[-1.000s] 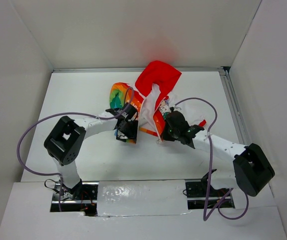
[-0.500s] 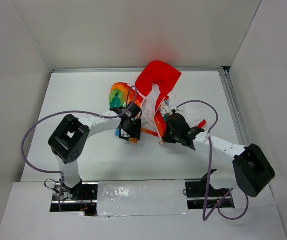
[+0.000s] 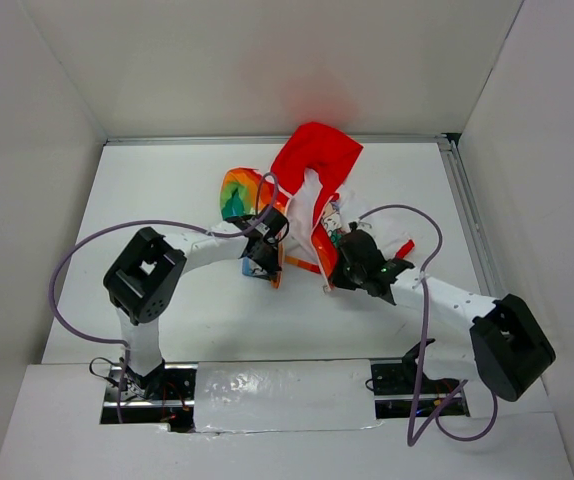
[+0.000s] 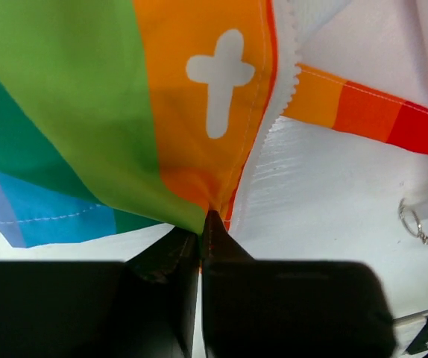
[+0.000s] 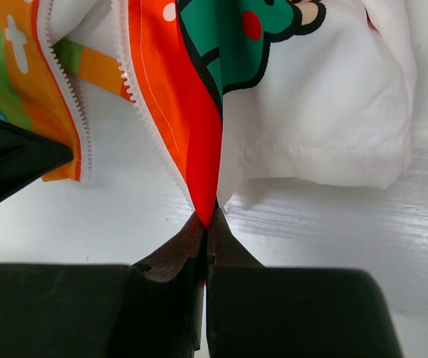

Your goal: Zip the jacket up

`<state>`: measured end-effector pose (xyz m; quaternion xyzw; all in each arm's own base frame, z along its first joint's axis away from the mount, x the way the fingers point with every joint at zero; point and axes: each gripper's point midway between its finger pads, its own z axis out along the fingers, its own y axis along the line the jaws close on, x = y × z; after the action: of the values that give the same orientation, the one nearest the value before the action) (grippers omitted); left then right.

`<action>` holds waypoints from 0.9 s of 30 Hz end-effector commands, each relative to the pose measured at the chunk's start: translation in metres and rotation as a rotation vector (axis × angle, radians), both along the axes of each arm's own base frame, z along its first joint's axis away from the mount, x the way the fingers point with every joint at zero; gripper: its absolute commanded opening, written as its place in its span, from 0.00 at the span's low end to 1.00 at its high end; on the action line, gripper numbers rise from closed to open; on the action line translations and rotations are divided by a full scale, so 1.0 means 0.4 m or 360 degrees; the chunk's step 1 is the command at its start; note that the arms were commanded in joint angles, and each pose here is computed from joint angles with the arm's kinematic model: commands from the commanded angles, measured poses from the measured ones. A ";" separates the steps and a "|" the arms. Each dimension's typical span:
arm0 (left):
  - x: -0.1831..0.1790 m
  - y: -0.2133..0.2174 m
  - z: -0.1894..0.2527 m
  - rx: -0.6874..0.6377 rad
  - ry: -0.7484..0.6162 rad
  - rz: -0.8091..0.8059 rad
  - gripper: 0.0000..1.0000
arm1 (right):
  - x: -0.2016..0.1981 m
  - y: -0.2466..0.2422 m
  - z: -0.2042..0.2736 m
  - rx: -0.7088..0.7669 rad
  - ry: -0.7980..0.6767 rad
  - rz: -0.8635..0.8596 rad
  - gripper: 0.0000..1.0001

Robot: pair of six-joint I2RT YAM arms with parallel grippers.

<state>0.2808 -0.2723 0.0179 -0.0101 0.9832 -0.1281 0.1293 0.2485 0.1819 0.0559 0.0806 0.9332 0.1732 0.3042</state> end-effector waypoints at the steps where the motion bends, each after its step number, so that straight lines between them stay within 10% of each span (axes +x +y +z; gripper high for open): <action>1: -0.073 0.028 -0.080 0.0119 0.0163 -0.0028 0.12 | 0.006 -0.003 0.014 0.0043 -0.0043 -0.0027 0.00; 11: -0.034 -0.050 0.080 -0.0088 -0.0038 -0.0132 0.00 | 0.014 0.028 0.039 0.0148 -0.0112 0.0055 0.00; 27: -0.107 -0.106 0.568 -0.1124 -0.0876 -0.0322 0.00 | -0.054 0.094 0.383 0.1060 -0.0869 0.0423 0.00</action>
<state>0.2466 -0.3002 0.2171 0.0578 0.8580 -0.3911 0.3279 0.2330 0.2107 0.1527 0.0321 0.7936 0.4381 0.4209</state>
